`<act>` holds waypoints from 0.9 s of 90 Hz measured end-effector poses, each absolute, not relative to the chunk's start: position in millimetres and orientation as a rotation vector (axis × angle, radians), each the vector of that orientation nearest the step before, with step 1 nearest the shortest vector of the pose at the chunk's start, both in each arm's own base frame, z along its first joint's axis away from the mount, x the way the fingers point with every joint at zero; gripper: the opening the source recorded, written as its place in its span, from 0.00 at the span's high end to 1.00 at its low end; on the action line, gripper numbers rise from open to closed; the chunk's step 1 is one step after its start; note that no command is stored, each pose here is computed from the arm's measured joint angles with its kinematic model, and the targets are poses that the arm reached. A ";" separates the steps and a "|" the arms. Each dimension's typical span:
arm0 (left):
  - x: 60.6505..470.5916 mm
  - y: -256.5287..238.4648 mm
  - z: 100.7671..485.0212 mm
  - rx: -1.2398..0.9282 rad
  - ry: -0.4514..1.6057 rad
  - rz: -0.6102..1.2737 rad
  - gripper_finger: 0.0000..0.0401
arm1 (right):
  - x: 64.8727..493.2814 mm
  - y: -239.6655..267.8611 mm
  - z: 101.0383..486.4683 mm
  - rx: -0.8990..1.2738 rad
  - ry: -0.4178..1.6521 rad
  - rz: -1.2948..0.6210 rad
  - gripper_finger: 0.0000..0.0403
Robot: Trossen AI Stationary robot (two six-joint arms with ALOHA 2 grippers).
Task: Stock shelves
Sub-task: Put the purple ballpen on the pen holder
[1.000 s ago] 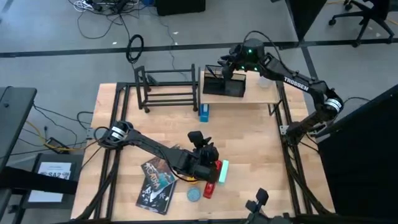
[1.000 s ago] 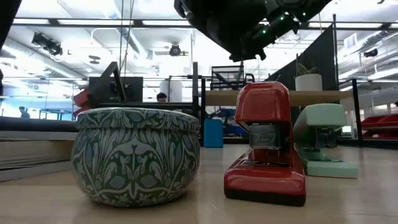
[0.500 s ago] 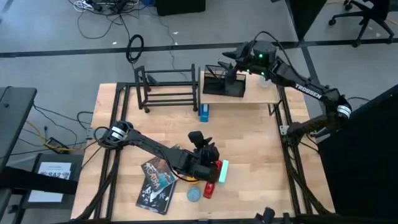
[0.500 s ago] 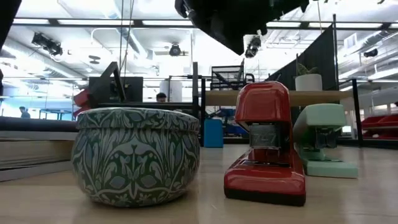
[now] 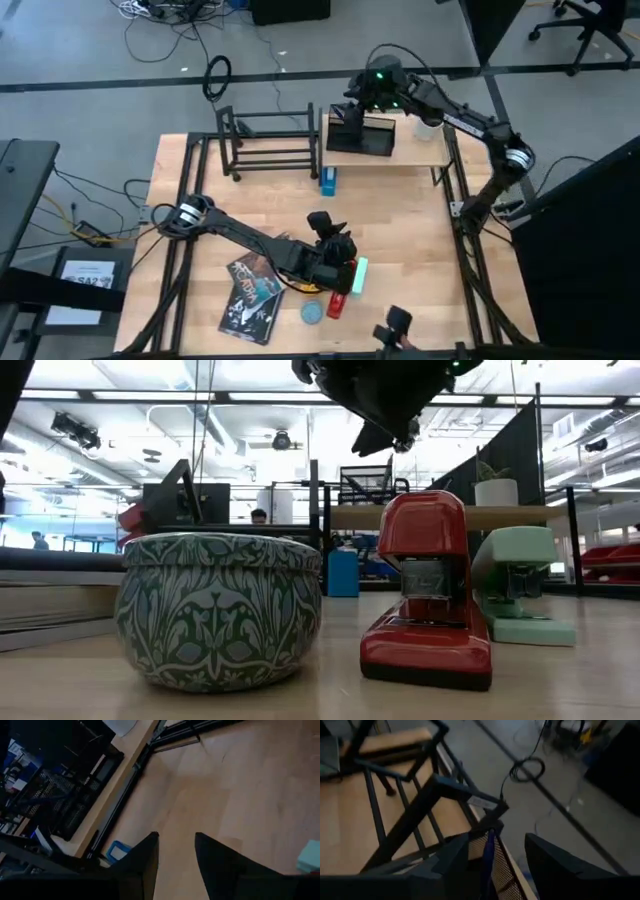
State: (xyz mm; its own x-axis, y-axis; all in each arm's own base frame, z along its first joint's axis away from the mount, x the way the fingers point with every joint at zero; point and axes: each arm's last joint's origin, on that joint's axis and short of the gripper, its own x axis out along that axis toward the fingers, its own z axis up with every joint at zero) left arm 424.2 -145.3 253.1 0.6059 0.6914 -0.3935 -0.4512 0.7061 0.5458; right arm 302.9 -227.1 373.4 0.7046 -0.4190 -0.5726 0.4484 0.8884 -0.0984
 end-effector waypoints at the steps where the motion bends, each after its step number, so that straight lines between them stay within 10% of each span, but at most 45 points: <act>1: 424.2 -145.3 253.1 0.418 0.627 0.683 0.72 | 303.8 -227.8 373.8 0.052 0.631 -0.481 0.59; 81: 426.9 -146.9 255.2 0.384 0.598 0.672 0.72 | 312.4 -238.9 365.1 0.125 0.781 -0.451 0.62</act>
